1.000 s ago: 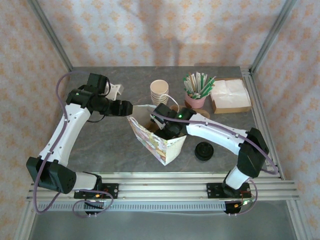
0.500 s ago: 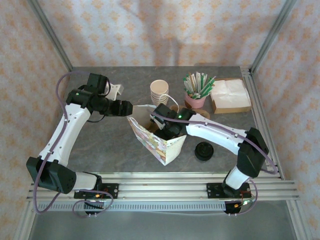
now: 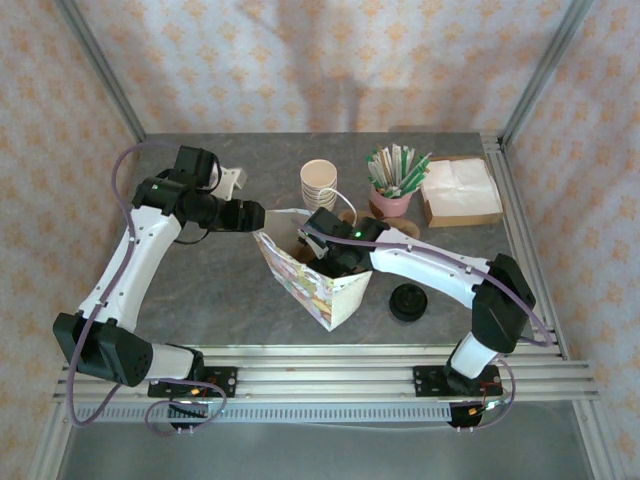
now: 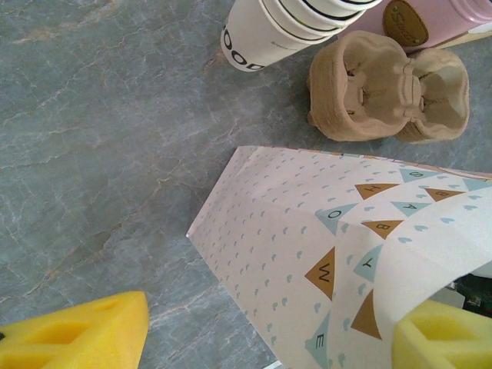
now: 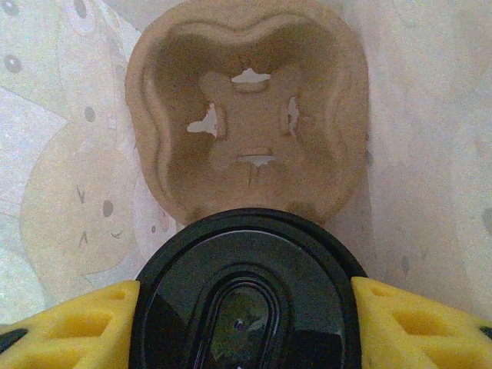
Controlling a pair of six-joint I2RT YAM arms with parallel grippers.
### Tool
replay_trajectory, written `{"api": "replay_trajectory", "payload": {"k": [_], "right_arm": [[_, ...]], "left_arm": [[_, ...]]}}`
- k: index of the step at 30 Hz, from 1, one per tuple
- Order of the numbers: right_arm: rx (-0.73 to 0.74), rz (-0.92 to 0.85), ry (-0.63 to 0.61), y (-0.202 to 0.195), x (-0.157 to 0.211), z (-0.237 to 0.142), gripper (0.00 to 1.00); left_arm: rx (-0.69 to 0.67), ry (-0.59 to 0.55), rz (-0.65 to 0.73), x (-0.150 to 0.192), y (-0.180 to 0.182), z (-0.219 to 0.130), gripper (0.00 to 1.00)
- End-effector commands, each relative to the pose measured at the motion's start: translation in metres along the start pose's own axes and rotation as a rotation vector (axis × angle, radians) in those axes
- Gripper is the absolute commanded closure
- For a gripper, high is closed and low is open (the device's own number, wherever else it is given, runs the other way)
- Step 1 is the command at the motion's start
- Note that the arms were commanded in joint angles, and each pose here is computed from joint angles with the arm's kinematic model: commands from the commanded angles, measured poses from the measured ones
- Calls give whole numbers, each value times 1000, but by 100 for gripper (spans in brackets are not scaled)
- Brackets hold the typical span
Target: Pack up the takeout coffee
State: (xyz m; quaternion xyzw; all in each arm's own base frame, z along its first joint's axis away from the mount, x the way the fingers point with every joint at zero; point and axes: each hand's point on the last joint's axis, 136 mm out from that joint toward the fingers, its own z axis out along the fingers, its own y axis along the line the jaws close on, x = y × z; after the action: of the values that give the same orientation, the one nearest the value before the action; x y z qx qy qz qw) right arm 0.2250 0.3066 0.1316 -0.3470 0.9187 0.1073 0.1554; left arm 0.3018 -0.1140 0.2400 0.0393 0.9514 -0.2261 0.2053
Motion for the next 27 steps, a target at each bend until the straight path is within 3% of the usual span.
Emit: {"api": "replay_trajectory", "payload": {"k": [1, 17, 27], "right_arm": [[86, 5, 308, -22, 74, 10, 59], [110, 30, 236, -21, 44, -24, 40], [98, 49, 168, -18, 29, -30, 33]], "left_arm": [[-50, -4, 8, -3, 8, -5, 31], [-6, -25, 27, -5, -9, -11, 30], [13, -45, 33, -7, -17, -16, 30]]}}
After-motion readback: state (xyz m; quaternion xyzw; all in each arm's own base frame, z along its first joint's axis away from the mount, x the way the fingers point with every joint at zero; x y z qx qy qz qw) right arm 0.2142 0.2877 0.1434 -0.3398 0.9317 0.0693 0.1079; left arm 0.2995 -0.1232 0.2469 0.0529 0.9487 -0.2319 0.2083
